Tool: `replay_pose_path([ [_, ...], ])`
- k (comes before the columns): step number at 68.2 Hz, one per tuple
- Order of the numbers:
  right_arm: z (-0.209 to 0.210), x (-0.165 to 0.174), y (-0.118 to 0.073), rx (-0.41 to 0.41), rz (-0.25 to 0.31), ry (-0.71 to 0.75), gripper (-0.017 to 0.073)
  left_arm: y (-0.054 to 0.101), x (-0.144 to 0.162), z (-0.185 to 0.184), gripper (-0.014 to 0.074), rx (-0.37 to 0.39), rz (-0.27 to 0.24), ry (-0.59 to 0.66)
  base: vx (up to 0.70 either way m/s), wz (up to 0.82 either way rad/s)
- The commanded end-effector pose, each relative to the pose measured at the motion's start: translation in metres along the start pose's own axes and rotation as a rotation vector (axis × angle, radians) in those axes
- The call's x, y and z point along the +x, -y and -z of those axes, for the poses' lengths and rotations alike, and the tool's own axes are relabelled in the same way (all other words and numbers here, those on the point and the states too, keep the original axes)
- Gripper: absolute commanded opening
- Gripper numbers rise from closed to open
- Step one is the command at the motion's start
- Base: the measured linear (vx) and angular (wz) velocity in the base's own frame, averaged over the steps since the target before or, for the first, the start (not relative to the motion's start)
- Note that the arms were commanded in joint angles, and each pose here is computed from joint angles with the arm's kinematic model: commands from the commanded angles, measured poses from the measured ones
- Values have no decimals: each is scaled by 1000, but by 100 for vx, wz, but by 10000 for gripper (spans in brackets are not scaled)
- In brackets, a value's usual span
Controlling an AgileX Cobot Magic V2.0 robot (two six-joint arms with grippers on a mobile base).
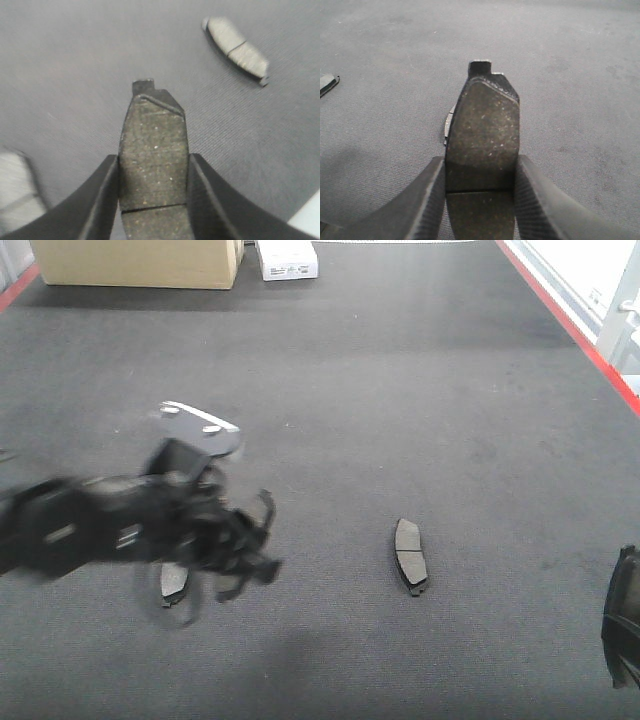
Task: Move and align brake pads A on conveyor
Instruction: 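Extend the left arm and lower its brake pad beside the placed pads, then open the left gripper and withdraw it from the belt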
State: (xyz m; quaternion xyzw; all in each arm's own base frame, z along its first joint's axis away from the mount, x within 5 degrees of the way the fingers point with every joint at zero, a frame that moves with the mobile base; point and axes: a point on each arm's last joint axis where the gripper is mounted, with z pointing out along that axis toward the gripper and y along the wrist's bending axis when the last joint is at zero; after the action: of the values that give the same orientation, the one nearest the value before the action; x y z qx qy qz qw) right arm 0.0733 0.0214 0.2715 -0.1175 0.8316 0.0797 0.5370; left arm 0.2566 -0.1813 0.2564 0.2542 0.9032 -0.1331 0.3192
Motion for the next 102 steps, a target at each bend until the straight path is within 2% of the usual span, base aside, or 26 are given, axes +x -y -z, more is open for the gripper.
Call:
replay_pose_path([
  [1,4,-17,0,-3,10,115,14,3,-27,-5,19,11,100,52,0,0],
  [4,4,-17,0,-3,10,115,14,1,-32,-14,21,8,144,35,0,0],
  [15,4,-17,0,-3,10,115,14,-1,-42,-45,25,-2,235,-31,0,0],
  [25,4,-17,0,-3,10,115,14,-18,-41,-70,32,-39,349,-82,0,0],
  [35,4,-17,0,-3,10,115,14,-33,-37,-82,41,-66,399,-109,0,0],
  [58,4,-17,0,-3,10,115,14,-37,-28,-102,98,-80,402,-146,0,0],
  [82,4,-17,0,-3,10,115,14,-38,-30,-107,327,-78,397,-99,0,0],
  [102,4,-17,0,-3,10,115,14,-38,-31,-106,435,-78,401,-92,0,0],
])
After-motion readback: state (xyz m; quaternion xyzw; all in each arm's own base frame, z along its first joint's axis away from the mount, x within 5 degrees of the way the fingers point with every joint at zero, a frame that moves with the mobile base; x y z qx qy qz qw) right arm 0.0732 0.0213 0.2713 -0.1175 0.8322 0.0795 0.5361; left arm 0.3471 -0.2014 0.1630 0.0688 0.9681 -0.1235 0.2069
